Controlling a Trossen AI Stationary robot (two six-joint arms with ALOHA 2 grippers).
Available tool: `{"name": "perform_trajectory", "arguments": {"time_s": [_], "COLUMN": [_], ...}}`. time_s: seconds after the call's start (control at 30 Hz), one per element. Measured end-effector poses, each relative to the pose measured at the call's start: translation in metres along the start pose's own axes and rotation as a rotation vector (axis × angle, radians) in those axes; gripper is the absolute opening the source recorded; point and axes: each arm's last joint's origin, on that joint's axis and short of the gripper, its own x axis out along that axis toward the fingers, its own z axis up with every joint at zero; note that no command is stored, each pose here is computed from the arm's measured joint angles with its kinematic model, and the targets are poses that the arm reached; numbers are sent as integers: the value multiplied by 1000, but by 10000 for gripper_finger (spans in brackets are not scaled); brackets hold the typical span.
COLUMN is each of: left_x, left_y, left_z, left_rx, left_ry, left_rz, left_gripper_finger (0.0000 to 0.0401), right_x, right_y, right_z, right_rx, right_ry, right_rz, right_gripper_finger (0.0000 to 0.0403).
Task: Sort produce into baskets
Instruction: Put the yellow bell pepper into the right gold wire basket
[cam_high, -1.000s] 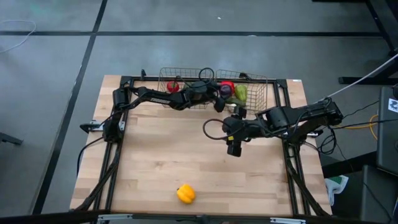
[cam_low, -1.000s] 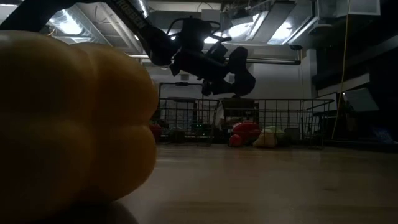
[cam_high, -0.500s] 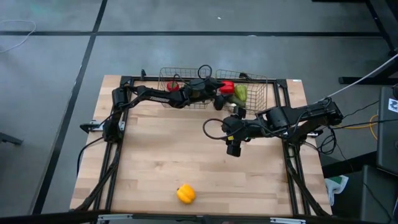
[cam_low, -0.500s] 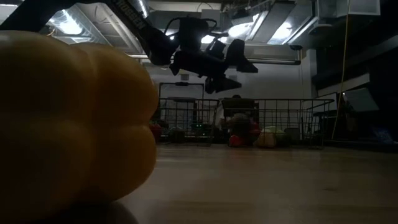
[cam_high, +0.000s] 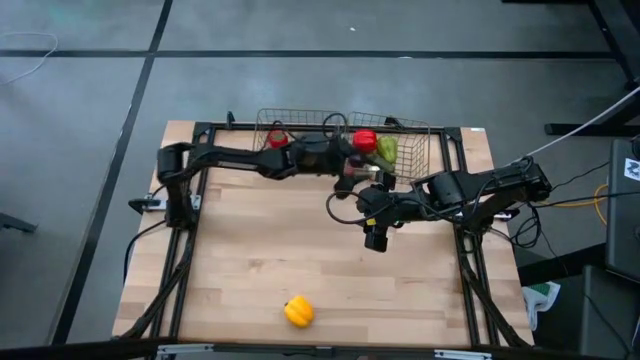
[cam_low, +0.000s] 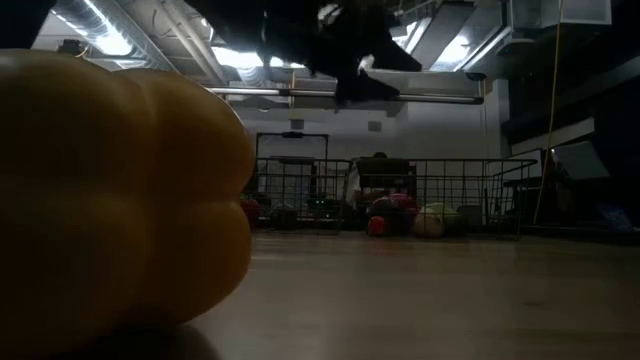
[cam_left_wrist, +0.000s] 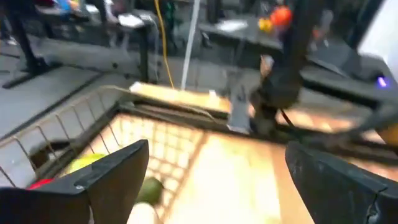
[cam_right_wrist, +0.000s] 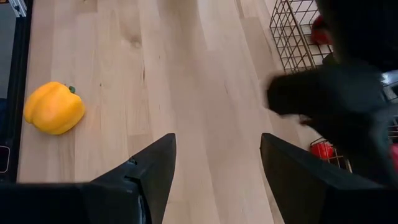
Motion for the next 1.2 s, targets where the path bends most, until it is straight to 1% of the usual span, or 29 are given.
{"name": "perform_trajectory", "arguments": {"time_s": [0.07, 0.2, 0.33, 0.47, 0.63, 0.73, 0.8, 0.93, 1.07, 1.2], "left_x": [-11, -40, -68, -87, -99, -107, -113, -127, -143, -155], "left_y": [-11, -35, -63, -93, -127, -145, -157, -181, -200, -214], "left_z": [4, 5, 1, -7, -19, -26, -29, -38, -61, -82], "left_rx": [19, 54, 67, 55, -56, -71, -45, 49, 183, 219], "left_ry": [79, 286, 475, 611, 704, 754, 773, 804, 853, 889], "left_rz": [-18, -59, -111, -160, -181, -200, -230, -302, -383, -415], "left_gripper_finger": [375, 375, 375, 375, 375, 375, 375, 375, 375, 375], "right_x": [0, 0, 0, 0, 0, 0, 0, 6, 26, 48], "right_y": [0, 0, 0, 1, 3, 3, 4, 9, 20, 28], "right_z": [0, 0, 0, 4, 7, 8, 7, 7, 4, 1], "right_rx": [0, 0, 1, 13, 26, 26, 26, 17, 0, -9], "right_ry": [0, 0, -4, -35, -72, -72, -63, -17, 78, 150], "right_rz": [0, 0, 1, 12, 25, 38, 66, 157, 256, 285], "right_gripper_finger": [234, 234, 234, 234, 234, 234, 234, 234, 234, 234]}}
